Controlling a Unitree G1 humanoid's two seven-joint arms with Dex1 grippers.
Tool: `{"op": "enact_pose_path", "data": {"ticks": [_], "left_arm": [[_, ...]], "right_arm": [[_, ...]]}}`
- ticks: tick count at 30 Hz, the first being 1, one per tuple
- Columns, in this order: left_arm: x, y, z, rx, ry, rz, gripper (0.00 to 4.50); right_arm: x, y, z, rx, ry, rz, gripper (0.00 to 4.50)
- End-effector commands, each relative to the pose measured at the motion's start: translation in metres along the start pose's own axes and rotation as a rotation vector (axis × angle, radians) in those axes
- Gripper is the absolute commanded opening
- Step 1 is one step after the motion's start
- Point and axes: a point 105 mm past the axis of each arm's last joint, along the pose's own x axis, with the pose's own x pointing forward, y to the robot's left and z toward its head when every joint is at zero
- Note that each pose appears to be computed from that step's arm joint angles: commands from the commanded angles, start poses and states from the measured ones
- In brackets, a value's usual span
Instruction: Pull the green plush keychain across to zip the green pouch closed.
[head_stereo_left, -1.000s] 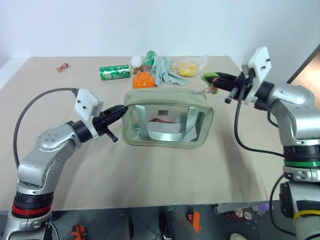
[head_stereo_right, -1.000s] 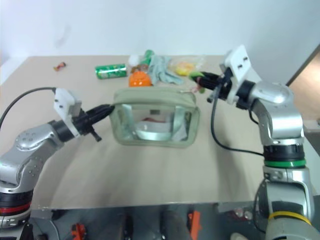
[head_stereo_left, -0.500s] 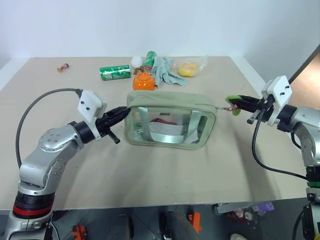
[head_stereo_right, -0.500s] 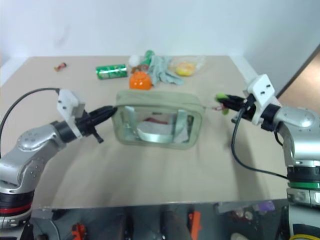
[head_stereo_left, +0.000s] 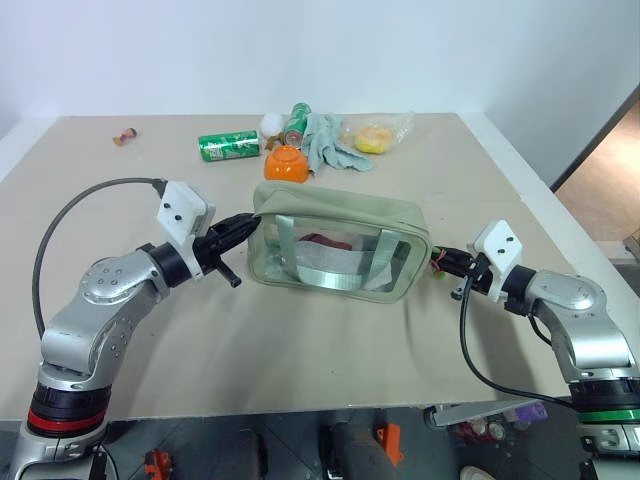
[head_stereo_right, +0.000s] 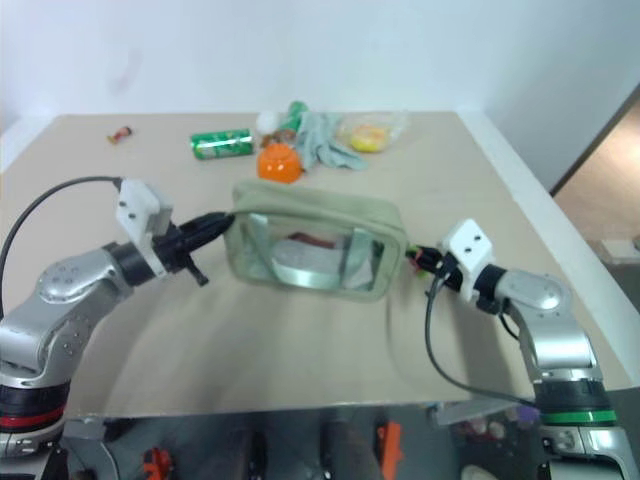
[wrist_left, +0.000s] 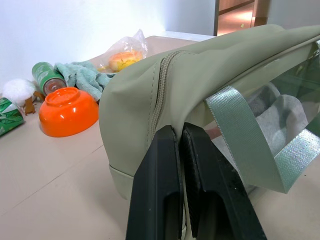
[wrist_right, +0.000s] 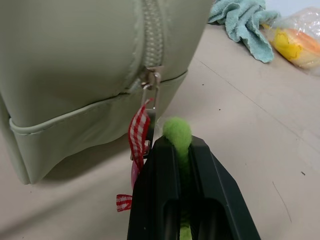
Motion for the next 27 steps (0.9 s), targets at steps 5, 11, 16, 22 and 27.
{"op": "enact_pose_path", "data": {"ticks": [5,11,16,22,27], "left_arm": [[-0.004,0.002,0.009,0.048,-0.018,0.014,0.0],[-0.008,-0.001,0.007,0.015,-0.016,-0.013,0.0],[-0.015,0.008,0.016,0.007,-0.041,-0.011,1.68],[-0.029,0.021,0.025,0.004,-0.066,0.008,3.74],[-0.054,0.04,0.009,-0.014,-0.001,0.116,4.49]], "right_arm": [[0.002,0.001,-0.008,-0.044,0.002,-0.027,0.03],[0.0,-0.007,0.014,0.063,-0.089,-0.007,0.72],[-0.015,-0.021,0.037,0.143,-0.158,-0.017,2.4],[-0.046,-0.035,0.038,0.211,-0.133,-0.056,4.48],[-0.073,-0.018,0.012,0.257,-0.013,0.003,4.5]]}}
